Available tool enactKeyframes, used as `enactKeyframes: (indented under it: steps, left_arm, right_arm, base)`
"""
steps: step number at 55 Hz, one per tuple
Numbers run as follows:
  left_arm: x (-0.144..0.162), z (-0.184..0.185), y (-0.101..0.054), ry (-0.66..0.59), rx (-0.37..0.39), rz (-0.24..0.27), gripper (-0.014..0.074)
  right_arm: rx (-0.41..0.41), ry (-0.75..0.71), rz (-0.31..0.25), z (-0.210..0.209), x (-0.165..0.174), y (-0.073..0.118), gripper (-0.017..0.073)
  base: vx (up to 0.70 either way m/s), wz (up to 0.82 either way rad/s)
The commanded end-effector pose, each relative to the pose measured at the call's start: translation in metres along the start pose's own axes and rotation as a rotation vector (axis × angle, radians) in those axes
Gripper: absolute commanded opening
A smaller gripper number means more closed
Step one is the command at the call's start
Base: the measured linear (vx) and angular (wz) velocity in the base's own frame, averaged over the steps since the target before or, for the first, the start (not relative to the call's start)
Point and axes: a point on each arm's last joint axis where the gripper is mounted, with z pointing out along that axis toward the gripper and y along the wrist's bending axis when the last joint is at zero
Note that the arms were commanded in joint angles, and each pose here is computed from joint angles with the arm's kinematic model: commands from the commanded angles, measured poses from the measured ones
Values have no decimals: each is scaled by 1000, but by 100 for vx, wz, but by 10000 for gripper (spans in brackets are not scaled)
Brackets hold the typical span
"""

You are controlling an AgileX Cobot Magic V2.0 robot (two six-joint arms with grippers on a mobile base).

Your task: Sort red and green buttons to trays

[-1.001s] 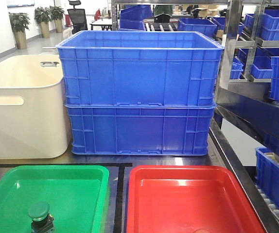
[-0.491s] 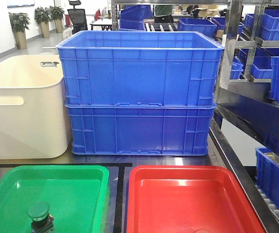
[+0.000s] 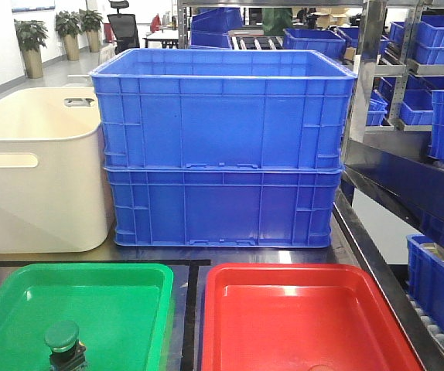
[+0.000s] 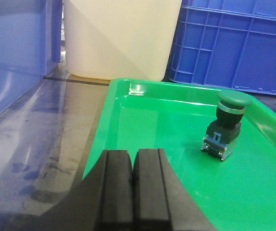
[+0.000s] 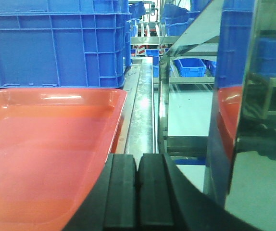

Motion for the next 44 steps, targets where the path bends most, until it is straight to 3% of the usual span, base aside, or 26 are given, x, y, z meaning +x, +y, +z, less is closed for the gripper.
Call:
enactKeyframes:
  steps: [1, 44]
  left_arm:
    - [-15, -3, -2, -114, 14, -10, -6]
    - [-15, -3, -2, -114, 14, -10, -6]
  right_arm:
    - [-1, -83, -23, -1, -4, 0, -9]
    - [-1, -82, -21, -1, -4, 0, -9]
  base:
    - [0, 0]
    - [0, 0]
